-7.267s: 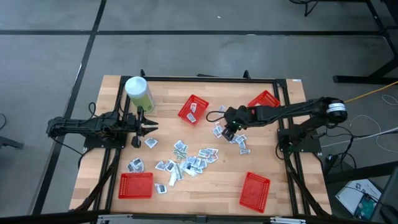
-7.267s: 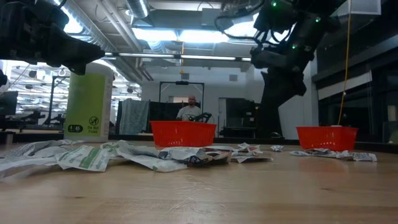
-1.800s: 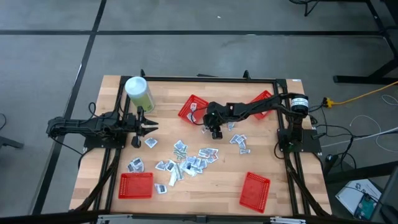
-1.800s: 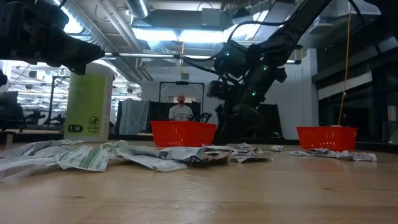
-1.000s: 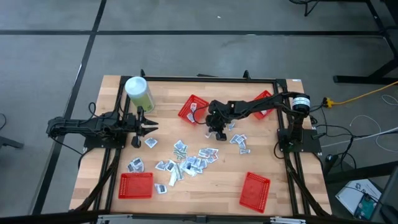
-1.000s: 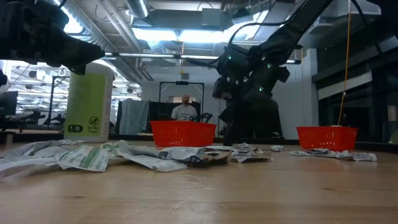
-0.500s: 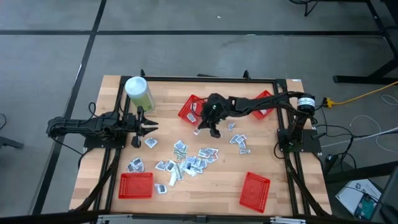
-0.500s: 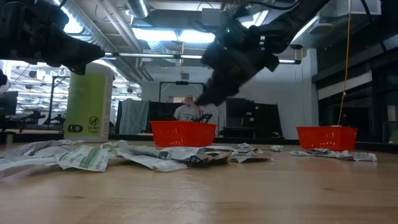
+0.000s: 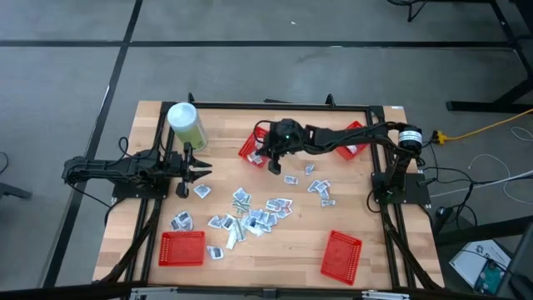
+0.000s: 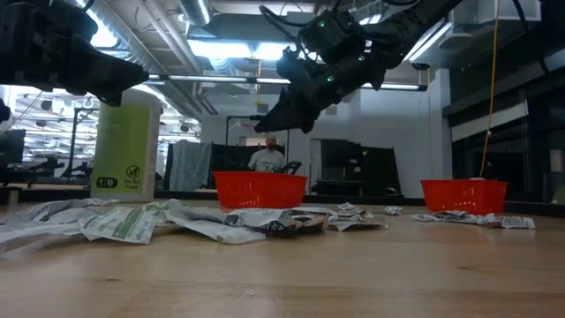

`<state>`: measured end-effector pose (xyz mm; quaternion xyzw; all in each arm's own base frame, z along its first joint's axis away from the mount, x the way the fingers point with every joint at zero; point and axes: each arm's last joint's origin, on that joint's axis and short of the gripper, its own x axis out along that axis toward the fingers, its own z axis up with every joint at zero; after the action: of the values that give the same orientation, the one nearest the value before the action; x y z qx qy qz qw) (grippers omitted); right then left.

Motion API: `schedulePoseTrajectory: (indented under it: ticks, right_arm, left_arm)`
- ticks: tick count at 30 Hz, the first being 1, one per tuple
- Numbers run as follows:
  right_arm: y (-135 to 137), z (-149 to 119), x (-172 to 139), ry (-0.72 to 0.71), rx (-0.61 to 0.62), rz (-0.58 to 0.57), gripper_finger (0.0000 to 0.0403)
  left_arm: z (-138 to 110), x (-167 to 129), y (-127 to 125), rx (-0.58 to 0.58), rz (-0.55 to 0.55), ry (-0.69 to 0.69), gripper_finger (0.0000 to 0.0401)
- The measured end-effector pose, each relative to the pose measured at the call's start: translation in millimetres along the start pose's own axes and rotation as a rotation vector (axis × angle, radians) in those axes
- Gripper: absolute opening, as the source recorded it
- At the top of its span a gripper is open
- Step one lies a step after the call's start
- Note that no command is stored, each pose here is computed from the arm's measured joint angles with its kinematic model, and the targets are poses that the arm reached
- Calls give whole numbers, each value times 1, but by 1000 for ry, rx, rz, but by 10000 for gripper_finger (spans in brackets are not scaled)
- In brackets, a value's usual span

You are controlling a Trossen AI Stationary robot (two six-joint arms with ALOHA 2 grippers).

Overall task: Pick & Place First Aid Supplies
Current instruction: Put the orange ointment pack into the red container

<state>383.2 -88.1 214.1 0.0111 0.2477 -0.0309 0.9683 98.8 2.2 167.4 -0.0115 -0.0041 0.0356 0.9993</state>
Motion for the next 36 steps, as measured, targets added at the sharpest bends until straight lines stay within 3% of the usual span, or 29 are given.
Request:
schedulePoseTrajectory:
  ticks: [9, 19, 26, 36]
  right_arm:
    - [-4, 0, 0, 10, 23, -150, 13]
    - [-5, 0, 0, 3, 28, -161, 47]
    - [-5, 0, 0, 1, 58, -161, 93]
    - [-3, -2, 0, 13, 315, -114, 126]
  left_arm:
    - [0, 0, 0, 0, 0, 0, 88]
    - [0, 0, 0, 0, 0, 0, 88]
    - [0, 0, 0, 0, 0, 0, 88]
    - [0, 0, 0, 0, 0, 0, 88]
